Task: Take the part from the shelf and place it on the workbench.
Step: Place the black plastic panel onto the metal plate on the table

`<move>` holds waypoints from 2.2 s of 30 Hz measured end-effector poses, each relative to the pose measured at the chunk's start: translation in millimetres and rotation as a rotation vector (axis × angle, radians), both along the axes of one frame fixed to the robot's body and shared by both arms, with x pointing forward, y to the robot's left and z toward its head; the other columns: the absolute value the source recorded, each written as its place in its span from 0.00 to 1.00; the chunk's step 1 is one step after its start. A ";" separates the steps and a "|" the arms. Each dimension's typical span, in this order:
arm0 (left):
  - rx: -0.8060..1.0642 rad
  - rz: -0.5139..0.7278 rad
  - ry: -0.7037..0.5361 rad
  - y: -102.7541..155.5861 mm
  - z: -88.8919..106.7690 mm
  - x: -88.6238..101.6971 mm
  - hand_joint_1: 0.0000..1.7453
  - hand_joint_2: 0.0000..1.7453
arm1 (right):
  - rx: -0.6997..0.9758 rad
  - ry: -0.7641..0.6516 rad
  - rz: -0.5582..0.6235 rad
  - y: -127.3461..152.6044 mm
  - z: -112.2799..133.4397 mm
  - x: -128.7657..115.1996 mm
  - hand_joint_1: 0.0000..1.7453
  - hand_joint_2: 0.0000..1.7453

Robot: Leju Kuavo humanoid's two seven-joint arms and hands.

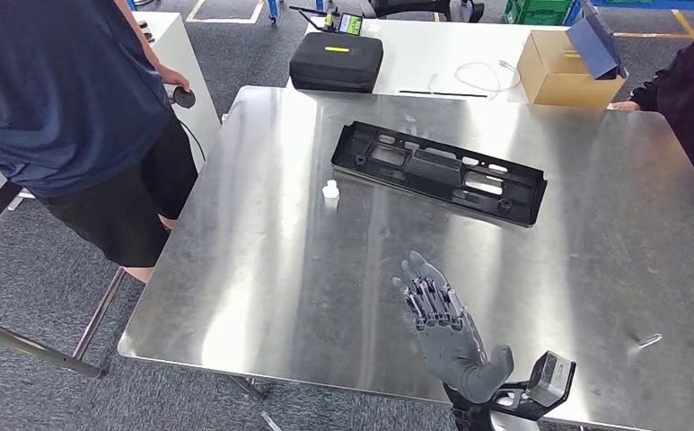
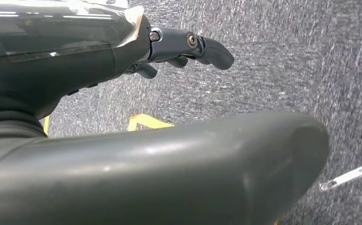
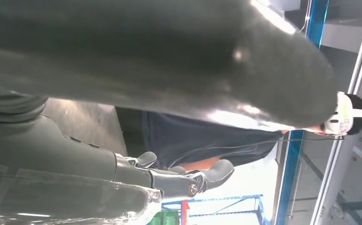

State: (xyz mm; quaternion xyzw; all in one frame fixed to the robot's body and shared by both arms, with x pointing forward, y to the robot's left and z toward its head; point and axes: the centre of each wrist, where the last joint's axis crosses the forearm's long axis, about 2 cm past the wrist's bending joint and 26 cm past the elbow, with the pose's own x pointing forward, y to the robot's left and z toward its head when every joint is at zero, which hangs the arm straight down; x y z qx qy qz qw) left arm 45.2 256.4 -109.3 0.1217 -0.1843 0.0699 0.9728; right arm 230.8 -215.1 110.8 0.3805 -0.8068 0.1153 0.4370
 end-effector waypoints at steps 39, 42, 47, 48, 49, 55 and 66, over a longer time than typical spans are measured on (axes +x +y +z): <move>-0.028 0.025 0.002 -1.7 -0.4 -2.9 0.00 0.00 | -0.084 0.001 -0.072 1.8 -3.2 2.4 0.00 0.00; -0.030 0.021 0.002 -2.6 -0.3 -2.2 0.00 0.00 | -0.087 -0.001 -0.085 0.0 -3.8 3.0 0.00 0.00; -0.027 0.018 0.002 -1.0 -0.4 -2.4 0.00 0.00 | -0.093 0.011 -0.102 -2.8 -7.9 1.8 0.00 0.00; -0.026 0.018 0.003 -0.6 -0.4 -2.4 0.00 0.00 | -0.095 0.014 -0.105 -3.2 -8.6 1.8 0.00 0.00; -0.026 0.018 0.003 -0.4 -0.5 -2.5 0.00 0.00 | -0.096 0.017 -0.108 -3.5 -9.3 1.8 0.00 0.00; -0.026 0.017 0.005 -0.3 -0.5 -2.5 0.00 0.00 | -0.125 0.056 -0.154 -10.3 -15.6 7.9 0.00 0.00; -0.028 0.004 0.017 0.0 -0.8 -4.9 0.00 0.00 | -0.249 0.188 -0.216 -21.1 -49.8 15.7 0.00 0.00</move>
